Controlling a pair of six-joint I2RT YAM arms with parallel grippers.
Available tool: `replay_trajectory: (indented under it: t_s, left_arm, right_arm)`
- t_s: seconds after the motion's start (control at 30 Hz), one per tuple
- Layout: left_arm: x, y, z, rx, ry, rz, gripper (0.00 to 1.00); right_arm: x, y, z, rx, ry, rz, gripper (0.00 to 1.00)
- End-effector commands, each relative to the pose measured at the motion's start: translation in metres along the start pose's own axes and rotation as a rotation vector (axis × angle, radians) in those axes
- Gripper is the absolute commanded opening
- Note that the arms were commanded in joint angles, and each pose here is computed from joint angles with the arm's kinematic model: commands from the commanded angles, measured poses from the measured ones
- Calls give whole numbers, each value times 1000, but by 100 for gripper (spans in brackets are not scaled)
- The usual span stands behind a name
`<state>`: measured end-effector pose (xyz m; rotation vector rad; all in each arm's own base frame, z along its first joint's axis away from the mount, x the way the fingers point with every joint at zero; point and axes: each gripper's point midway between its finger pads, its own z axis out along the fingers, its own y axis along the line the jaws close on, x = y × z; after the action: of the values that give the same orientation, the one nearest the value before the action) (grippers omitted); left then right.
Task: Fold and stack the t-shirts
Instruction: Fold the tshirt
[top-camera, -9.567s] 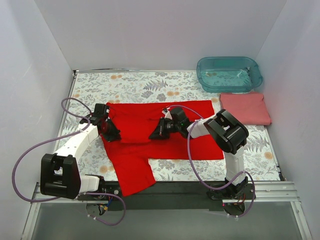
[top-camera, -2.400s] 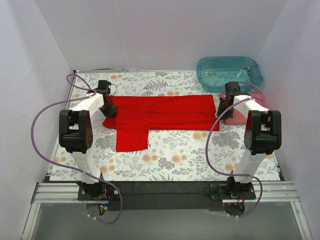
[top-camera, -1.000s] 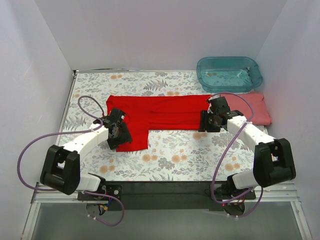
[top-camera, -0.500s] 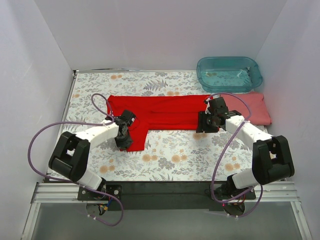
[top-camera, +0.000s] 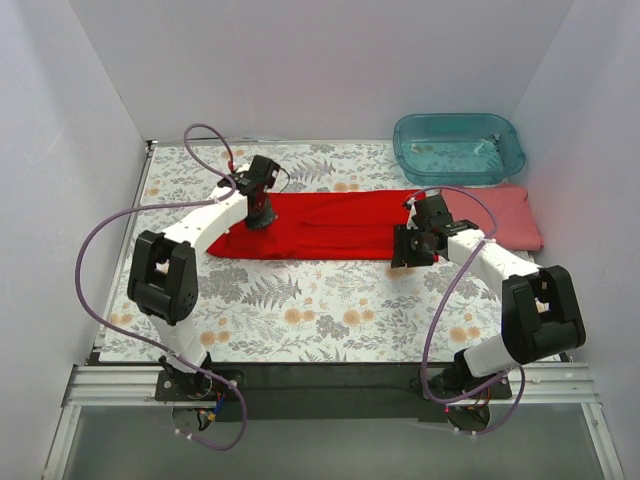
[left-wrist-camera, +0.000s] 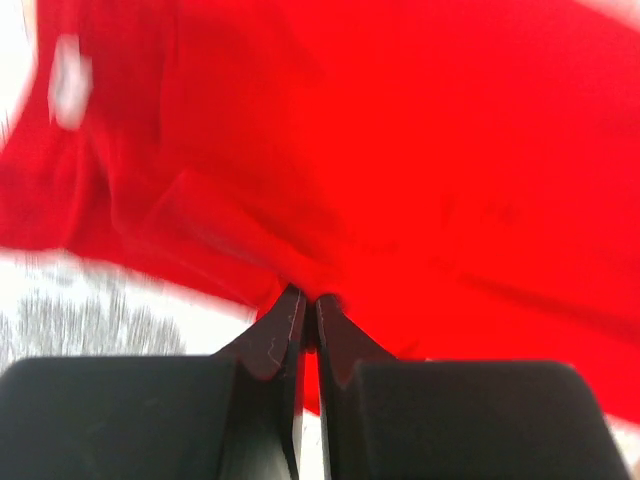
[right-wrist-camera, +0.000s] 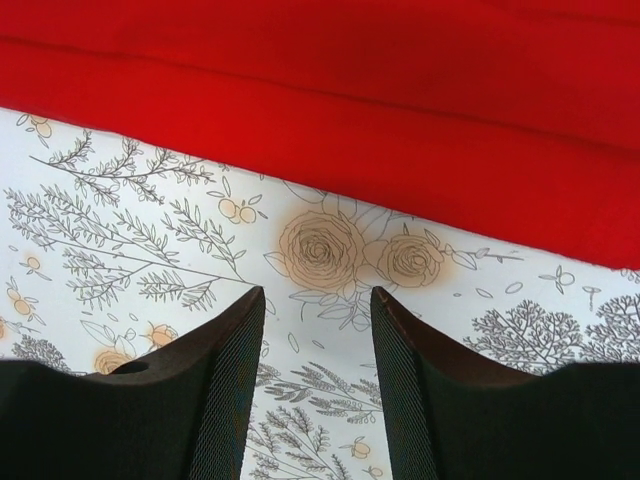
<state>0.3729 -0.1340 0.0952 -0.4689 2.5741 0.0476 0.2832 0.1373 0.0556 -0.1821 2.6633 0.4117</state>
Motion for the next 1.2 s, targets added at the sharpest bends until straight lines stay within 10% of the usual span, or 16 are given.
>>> replay_trajectory:
  t_s: [0.0,0.27,0.67,0.93,1.17]
  left_arm:
    - [-54,-2,10,-28,-92,-9,0]
    - [-135,-43,23,57,-196,-55,0]
    - [-139,-32,62,41,-190,-115,2]
    - [-139,-25,38,90,-193,-139,56]
    - [-102,34,1,26,-187,-208,59]
  right_arm:
    - [-27,11,2,-16,-56,-52,53]
    - [-60,41,21,-54,-85,-113,43]
    - [-97,34,55,53,-126,-130,40]
    - [-94,30,47,63,-137,-127,42]
    - [-80,5,35,97,-133,-71,42]
